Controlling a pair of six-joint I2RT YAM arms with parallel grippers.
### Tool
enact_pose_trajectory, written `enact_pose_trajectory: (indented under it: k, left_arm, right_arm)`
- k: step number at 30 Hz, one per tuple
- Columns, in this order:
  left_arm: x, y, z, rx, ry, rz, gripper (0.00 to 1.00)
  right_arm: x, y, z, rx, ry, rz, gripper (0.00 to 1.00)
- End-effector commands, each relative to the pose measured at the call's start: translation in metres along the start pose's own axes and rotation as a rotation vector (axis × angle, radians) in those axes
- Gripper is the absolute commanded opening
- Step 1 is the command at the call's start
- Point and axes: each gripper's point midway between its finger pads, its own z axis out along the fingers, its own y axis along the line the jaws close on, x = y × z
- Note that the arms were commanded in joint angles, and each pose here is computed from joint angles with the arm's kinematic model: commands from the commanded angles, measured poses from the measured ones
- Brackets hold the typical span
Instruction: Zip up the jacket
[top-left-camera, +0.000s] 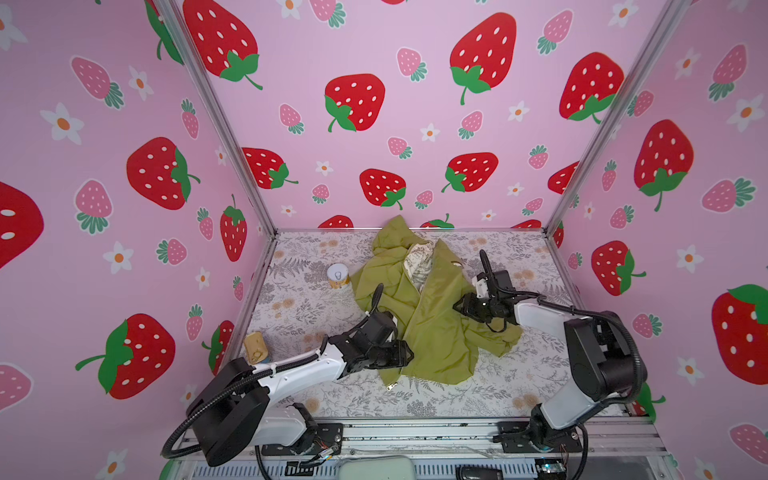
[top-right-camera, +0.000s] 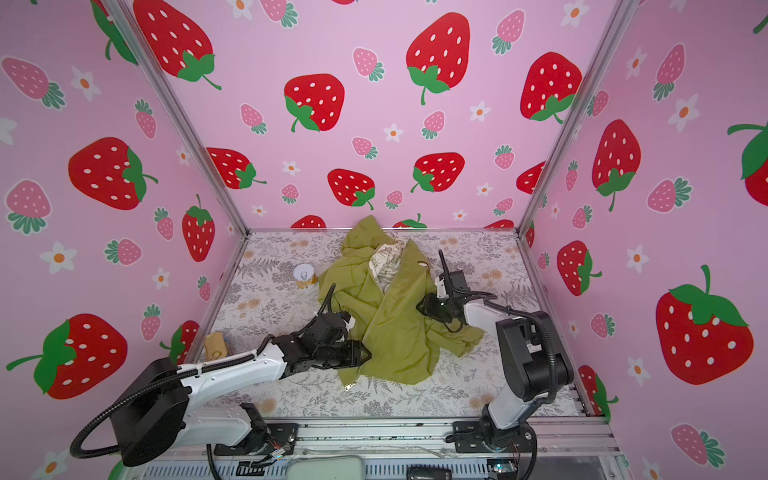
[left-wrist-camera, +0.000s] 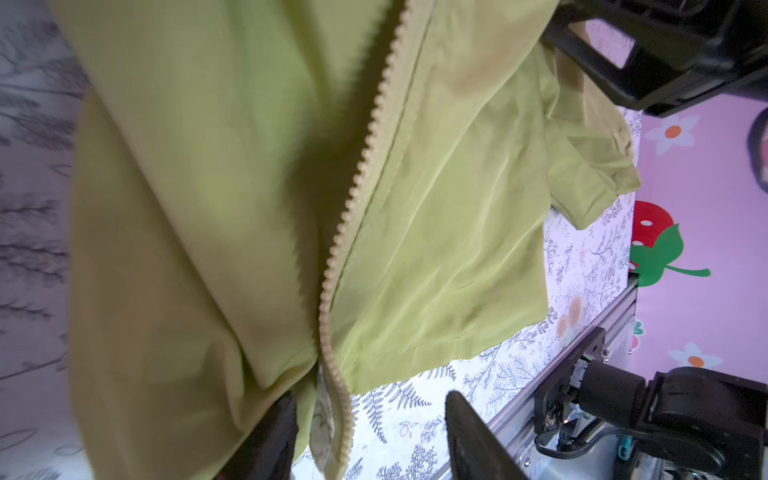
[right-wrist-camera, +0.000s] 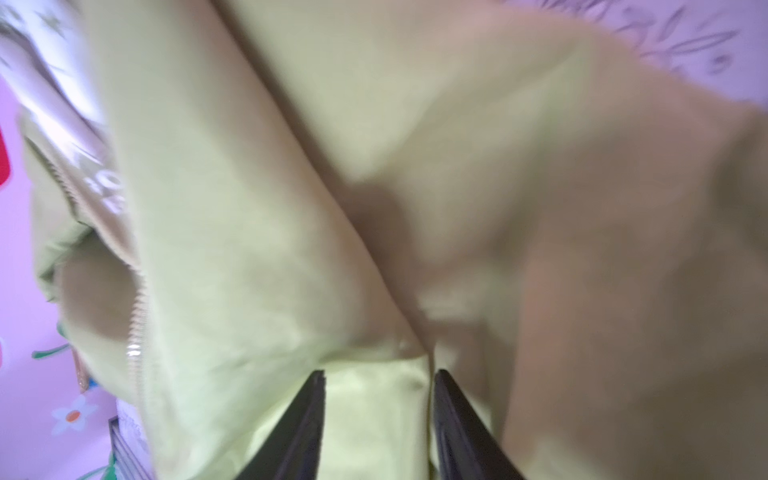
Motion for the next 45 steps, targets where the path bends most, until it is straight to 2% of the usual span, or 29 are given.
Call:
enact_pose_trajectory:
  k: [1,8,16,19,25,29,33,38,40,45]
  left_arm:
    - [-0.013,0.0,-0.023,-0.081,-0.032,0.061,0.62]
    - [-0.001,0.032,-0.041,-0.249,0.0,0.079,0.68]
    - [0.025,0.06,-0.045,-0.298,0.028,-0.011,0.71]
    - [0.033,0.067,-0.042,-0.291,0.03,-0.042,0.73]
    - [0.042,0.069,-0.019,-0.232,0.054,-0.08,0.74]
    - [0.044,0.064,-0.005,-0.175,0.063,-0.101,0.73]
    - [0.04,0.052,0.004,-0.089,0.041,-0.109,0.62]
    - [0.034,0.045,0.008,-0.051,0.023,-0.114,0.32]
    - [0.032,0.043,0.007,-0.042,0.016,-0.115,0.23]
    - [0.027,0.044,-0.004,-0.036,-0.015,-0.122,0.12]
  right_arm:
    - [0.005,0.002,-0.022,0.053,-0.021,-0.049,0.56]
    - [0.069,-0.01,-0.042,0.142,0.046,-0.106,0.67]
    - [0.116,-0.011,-0.035,0.181,0.112,-0.142,0.66]
    - [0.126,-0.01,-0.025,0.167,0.138,-0.14,0.58]
    - [0.128,-0.016,-0.017,0.164,0.141,-0.111,0.17]
    - [0.111,-0.021,-0.03,0.176,0.085,-0.079,0.02]
    - [0.093,-0.025,-0.049,0.19,0.021,-0.063,0.01]
    - [0.084,-0.043,-0.064,0.262,-0.001,-0.038,0.0]
    - [0.083,-0.055,-0.068,0.315,-0.008,-0.018,0.0]
    - [0.081,-0.073,-0.077,0.391,-0.039,0.024,0.0]
